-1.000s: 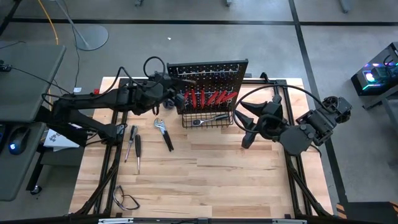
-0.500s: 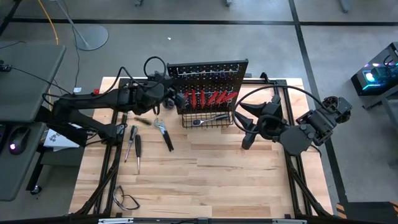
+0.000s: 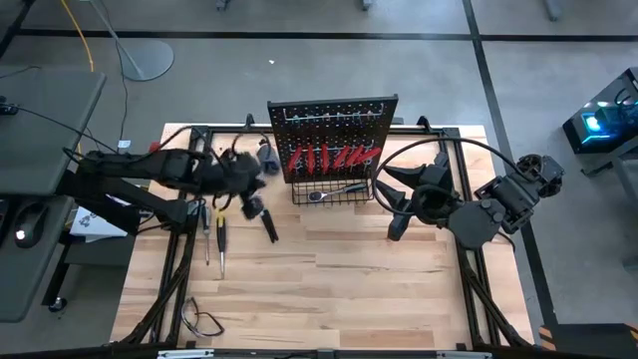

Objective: Hang tools onto peg board
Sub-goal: Hang the black screwdriver on the peg board

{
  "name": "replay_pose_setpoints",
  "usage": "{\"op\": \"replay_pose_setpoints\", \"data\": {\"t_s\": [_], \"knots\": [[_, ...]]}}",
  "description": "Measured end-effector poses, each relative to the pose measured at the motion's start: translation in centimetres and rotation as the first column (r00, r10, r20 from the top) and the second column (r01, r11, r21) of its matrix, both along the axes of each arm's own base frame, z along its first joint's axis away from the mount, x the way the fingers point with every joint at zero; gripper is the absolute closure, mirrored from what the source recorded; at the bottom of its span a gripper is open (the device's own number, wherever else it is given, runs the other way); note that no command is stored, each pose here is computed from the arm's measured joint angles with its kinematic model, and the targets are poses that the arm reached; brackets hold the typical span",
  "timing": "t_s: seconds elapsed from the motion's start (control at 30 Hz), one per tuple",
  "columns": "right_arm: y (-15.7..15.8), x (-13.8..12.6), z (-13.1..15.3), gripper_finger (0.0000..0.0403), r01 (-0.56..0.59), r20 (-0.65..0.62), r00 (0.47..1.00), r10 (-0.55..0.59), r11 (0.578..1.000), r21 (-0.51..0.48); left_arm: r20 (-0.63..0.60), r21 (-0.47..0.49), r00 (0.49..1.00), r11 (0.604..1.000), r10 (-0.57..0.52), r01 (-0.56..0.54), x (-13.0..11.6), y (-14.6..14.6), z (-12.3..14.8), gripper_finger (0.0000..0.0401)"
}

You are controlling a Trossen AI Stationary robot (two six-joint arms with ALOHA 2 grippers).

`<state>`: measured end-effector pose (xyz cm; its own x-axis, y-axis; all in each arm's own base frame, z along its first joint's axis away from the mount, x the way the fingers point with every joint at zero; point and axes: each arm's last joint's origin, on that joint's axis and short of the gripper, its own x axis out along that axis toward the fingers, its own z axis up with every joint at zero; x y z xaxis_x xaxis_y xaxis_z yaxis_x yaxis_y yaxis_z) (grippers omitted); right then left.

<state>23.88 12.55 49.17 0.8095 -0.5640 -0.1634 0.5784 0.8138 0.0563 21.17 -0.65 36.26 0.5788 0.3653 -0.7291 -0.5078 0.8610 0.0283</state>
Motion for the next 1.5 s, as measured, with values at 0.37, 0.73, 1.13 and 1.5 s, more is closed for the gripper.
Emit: {"op": "replay_pose_setpoints", "data": {"t_s": [0.37, 0.73, 1.13, 1.5], "knots": [[-0.1, -0.1, -0.1, 0.0252, 0.000, -0.018, 1.000, -0.001, 1.000, -0.012, -0.512, -0.175, 0.856, 0.968, 0.068, -0.181, -2.8, 4.6, -10.6, 0.0398], [0.0, 0.0, -0.2, 0.0252, 0.000, -0.004, 1.000, 0.000, 1.000, 0.011, -0.571, -0.112, 0.784, 0.923, 0.244, -0.369, -5.5, 11.3, -13.6, 0.0292], [0.3, 0.4, -0.8, 0.0252, 0.007, -0.016, 1.000, -0.007, 1.000, 0.011, -0.648, -0.104, 0.669, 0.827, 0.365, -0.552, -7.2, 17.0, -16.4, 0.0169], [-0.3, 1.4, -1.3, 0.0252, 0.022, -0.041, 0.999, -0.021, 1.000, 0.019, -0.730, -0.124, 0.611, 0.821, 0.305, -0.558, -5.9, 19.9, -21.6, 0.0159]]}}
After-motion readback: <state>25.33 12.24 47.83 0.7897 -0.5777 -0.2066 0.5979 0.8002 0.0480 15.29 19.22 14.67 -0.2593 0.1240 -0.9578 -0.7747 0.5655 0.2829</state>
